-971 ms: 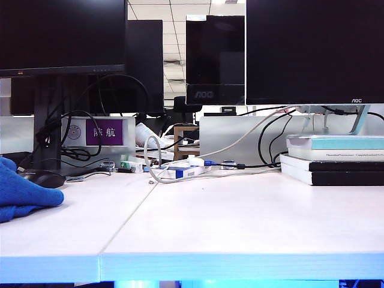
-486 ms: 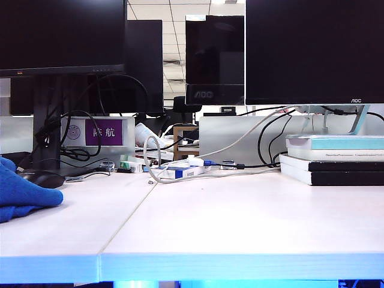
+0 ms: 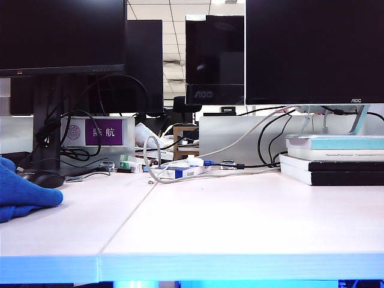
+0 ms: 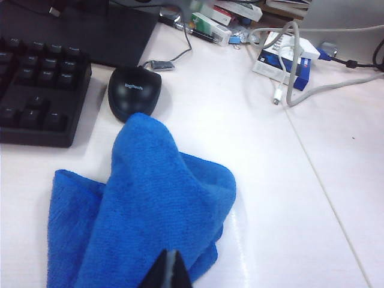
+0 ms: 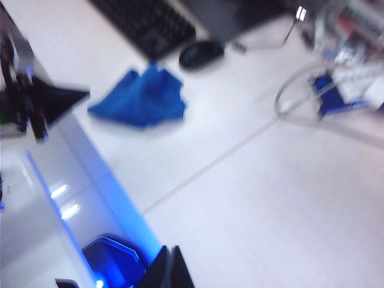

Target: Wipe the table from right to left using the rag.

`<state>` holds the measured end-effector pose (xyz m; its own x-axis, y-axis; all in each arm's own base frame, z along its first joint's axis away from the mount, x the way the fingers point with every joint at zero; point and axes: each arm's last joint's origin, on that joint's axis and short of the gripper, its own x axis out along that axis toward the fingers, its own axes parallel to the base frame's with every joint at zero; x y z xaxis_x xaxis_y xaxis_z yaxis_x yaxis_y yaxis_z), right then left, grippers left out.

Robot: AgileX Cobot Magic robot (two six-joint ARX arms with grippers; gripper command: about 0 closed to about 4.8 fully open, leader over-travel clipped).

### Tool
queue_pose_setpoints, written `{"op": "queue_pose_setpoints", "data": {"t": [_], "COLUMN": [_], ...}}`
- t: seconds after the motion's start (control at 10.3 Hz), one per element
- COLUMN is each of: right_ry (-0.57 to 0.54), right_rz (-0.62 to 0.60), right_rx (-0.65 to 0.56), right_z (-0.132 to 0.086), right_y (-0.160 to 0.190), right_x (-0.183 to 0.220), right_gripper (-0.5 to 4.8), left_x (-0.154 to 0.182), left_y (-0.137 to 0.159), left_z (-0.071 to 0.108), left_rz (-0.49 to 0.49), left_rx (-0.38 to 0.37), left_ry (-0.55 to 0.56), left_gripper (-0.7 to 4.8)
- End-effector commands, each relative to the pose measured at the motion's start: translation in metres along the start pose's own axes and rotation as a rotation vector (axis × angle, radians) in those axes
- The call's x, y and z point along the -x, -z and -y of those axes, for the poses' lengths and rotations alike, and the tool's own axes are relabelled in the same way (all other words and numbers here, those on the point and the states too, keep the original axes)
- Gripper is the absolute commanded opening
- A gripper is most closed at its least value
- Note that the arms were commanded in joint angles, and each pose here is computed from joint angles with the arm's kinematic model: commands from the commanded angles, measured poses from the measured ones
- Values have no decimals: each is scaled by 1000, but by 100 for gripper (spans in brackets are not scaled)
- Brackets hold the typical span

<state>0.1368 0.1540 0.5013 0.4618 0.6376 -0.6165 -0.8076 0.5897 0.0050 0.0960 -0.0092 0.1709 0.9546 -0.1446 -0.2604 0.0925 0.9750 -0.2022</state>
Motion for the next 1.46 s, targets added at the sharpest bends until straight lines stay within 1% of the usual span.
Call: {"op": "queue_pose_setpoints", "data": {"t": [0.1,0.19,0.29,0.39,0.49,0.58,0.68,0.78,0.87,1.07,1.17,1.26,1.36,1.46], "right_ry": [-14,-11,-3,3,6,114,143,168,202,225,226,239,254,293], "right_rz": [90,110,126,181,215,211,205,212,241,238,270,438,489,515], "right_rx": [8,10,11,15,17,-29,-70,-138,-223,-225,-228,-238,-243,-252], "right_z": [-4,-5,-5,-6,-7,-5,-5,-4,-4,-4,-3,-1,0,2], "right_y": [39,55,68,100,124,195,211,225,248,266,280,282,284,288], "right_x": [-21,-25,-27,-35,-44,-68,-71,-74,-78,-82,-100,-113,-116,-120], "right_gripper": [-5,-5,-5,-5,-5,-5,-5,-5,-5,-5,-4,-5,-5,-5], "left_x": [0,1,1,1,1,1,1,1,1,1,1,1,1,1], "left_y": [9,11,11,11,11,11,11,11,11,11,11,11,11,11], "left_z": [0,1,2,2,2,2,2,2,2,2,2,2,2,2], "left_rz": [-98,-131,-132,-126,-127,-127,-126,-127,-126,-126,-127,-126,-127,-126], "left_rx": [66,70,71,66,66,66,66,66,66,66,66,66,66,66], "left_ry": [28,87,104,103,103,103,103,103,103,103,103,103,103,103], "left_gripper": [-5,-5,-5,-5,-5,-5,-5,-5,-5,-5,-5,-5,-5,-5]}}
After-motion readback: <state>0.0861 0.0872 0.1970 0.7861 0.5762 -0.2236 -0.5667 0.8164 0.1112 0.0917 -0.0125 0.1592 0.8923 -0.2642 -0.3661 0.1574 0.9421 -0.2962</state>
